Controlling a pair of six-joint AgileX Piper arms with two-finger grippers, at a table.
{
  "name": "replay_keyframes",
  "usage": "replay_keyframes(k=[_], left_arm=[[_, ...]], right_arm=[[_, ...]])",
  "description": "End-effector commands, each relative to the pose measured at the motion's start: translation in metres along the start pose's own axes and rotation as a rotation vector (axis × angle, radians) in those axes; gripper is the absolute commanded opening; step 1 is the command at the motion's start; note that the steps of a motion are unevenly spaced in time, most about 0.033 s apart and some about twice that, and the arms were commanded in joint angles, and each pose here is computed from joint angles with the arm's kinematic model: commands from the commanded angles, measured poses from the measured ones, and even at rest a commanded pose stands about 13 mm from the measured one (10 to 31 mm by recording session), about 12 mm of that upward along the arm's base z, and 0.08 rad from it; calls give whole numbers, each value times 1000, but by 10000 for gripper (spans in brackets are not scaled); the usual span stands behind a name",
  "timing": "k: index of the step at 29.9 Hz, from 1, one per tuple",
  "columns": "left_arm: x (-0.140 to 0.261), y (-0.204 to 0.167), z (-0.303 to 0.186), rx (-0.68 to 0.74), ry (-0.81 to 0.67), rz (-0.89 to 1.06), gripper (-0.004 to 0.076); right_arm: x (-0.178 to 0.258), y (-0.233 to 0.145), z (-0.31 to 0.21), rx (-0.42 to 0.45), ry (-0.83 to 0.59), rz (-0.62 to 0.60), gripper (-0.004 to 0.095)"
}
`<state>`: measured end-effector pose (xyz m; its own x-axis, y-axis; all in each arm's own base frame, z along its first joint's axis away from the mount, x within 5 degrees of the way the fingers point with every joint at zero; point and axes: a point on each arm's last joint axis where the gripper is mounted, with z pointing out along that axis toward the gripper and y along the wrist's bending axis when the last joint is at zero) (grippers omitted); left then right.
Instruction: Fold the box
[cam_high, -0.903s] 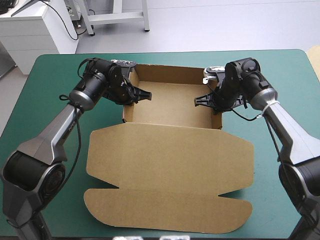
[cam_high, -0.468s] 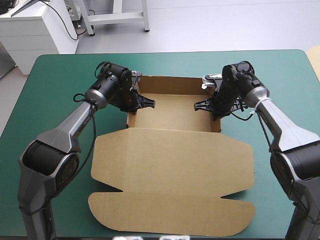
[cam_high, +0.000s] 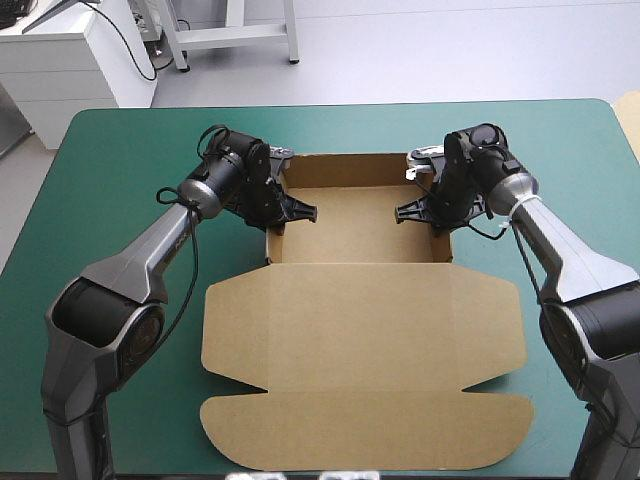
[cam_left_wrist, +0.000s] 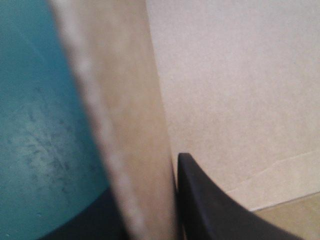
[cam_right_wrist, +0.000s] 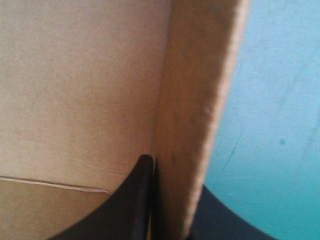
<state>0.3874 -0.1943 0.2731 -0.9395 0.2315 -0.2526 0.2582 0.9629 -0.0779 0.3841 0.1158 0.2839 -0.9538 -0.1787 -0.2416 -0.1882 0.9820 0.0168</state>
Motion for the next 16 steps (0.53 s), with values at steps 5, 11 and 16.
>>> replay_keyframes(k=[5, 11, 16], left_arm=[[4, 2, -36, -6, -26, 18, 489], [1, 3, -43, -15, -54, 20, 510], [-11, 8, -72, 6, -156, 0, 510]], right_arm=[[2, -11, -28, 51, -51, 3, 528], [0, -17, -32, 62, -68, 41, 761], [-11, -19, -58, 48, -163, 62, 764]])
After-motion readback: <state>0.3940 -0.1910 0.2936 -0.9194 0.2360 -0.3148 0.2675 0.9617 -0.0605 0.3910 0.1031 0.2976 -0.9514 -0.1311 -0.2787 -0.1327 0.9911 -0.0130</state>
